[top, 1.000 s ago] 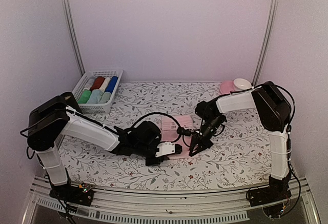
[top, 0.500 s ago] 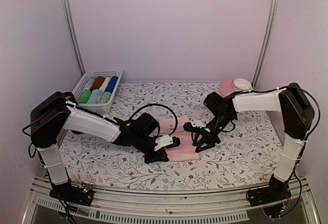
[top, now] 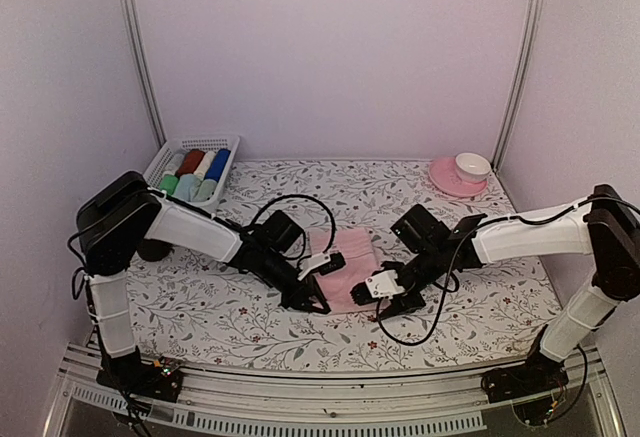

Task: Roll the towels
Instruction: Roll the towel at the center of the board.

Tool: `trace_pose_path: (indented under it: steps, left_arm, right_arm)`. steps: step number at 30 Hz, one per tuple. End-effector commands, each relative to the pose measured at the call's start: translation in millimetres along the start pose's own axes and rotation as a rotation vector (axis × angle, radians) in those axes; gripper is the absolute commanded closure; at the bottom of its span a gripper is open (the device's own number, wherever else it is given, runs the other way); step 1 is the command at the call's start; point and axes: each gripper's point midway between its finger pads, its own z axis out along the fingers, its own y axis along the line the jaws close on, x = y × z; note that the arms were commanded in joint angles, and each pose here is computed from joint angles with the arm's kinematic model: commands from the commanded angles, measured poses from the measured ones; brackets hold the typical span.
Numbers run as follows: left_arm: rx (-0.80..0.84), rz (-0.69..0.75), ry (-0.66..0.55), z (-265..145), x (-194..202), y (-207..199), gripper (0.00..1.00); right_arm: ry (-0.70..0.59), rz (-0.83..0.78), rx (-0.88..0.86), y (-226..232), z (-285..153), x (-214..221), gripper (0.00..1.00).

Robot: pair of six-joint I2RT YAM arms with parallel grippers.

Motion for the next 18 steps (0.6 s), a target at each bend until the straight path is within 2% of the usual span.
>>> trace_pose_path:
  steps: [1, 15, 18]
  left_arm:
    - [0.079, -0.132, 0.06, 9, 25, 3, 0.98]
    - [0.092, -0.174, 0.048, 6, 29, 11, 0.99]
    - [0.09, -0.181, 0.046, 6, 30, 12, 0.99]
  right_arm:
    - [0.043, -0.009, 0.106, -24, 11, 8, 0.49]
    - [0.099, 0.005, 0.116, -24, 25, 21, 0.53]
    - [0.114, -0.002, 0.119, -25, 27, 23, 0.61]
